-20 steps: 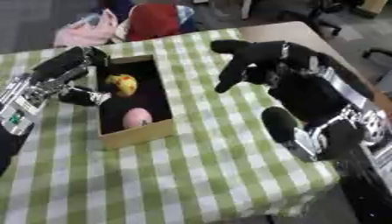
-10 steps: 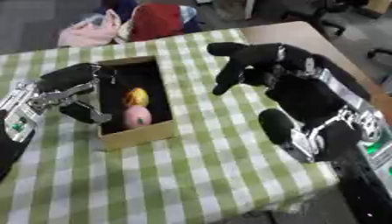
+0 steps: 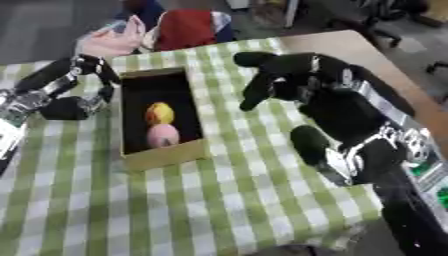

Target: Pick up objects on the table and place them in the box.

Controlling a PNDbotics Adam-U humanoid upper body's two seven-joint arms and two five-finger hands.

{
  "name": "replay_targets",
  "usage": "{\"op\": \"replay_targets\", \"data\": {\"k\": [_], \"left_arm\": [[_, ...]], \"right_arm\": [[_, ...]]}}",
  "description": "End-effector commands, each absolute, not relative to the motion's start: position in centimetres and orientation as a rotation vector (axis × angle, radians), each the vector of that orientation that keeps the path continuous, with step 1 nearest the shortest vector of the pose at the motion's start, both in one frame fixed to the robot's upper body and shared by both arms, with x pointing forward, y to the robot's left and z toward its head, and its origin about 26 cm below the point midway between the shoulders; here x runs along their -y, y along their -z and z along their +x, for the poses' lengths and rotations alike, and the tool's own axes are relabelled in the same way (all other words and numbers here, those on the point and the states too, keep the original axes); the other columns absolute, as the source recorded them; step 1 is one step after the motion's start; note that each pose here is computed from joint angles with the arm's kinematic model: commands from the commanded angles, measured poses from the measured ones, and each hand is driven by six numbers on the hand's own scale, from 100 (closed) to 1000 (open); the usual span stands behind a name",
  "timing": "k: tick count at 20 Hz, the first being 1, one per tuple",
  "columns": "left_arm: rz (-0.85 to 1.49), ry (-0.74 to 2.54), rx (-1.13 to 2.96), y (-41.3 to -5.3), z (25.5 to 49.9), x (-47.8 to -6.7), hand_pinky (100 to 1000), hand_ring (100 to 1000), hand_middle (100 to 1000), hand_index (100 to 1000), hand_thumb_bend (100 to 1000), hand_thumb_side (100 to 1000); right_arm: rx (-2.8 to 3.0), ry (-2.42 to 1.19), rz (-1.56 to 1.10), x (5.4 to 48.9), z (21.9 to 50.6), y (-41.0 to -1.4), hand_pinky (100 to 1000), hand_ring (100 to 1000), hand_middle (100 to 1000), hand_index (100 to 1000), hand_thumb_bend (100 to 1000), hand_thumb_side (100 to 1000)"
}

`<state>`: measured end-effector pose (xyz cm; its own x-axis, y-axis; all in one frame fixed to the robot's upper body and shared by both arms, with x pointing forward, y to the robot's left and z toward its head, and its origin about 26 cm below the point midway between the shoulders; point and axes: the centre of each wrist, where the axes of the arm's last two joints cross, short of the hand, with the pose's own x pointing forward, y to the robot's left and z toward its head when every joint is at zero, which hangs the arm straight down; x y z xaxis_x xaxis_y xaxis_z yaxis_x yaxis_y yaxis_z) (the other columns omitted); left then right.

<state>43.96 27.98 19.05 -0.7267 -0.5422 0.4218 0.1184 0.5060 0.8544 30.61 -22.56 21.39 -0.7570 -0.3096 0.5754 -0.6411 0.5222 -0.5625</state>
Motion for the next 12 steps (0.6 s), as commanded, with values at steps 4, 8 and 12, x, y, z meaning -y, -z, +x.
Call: {"op": "replay_targets", "data": {"k": [4,8,12], "left_arm": [[0.154,0.887,2.129,-22.8,39.6,-31.1,772,558,566,686,100,841],[0.030,0.707,2.178,-22.9,36.0,-32.2,777,563,569,687,100,836],[0.011,0.591,2.228,-22.1,32.8,-32.8,778,568,572,687,100,830]], "right_arm": [[2.379,-1.065,0.639,24.3,30.1,-21.6,735,1000,726,882,100,291],[2.358,-0.988,0.555,25.2,29.9,-20.8,733,1000,725,881,100,320],[2.327,-0.902,0.485,25.7,29.7,-20.1,732,1000,724,881,100,386]]}}
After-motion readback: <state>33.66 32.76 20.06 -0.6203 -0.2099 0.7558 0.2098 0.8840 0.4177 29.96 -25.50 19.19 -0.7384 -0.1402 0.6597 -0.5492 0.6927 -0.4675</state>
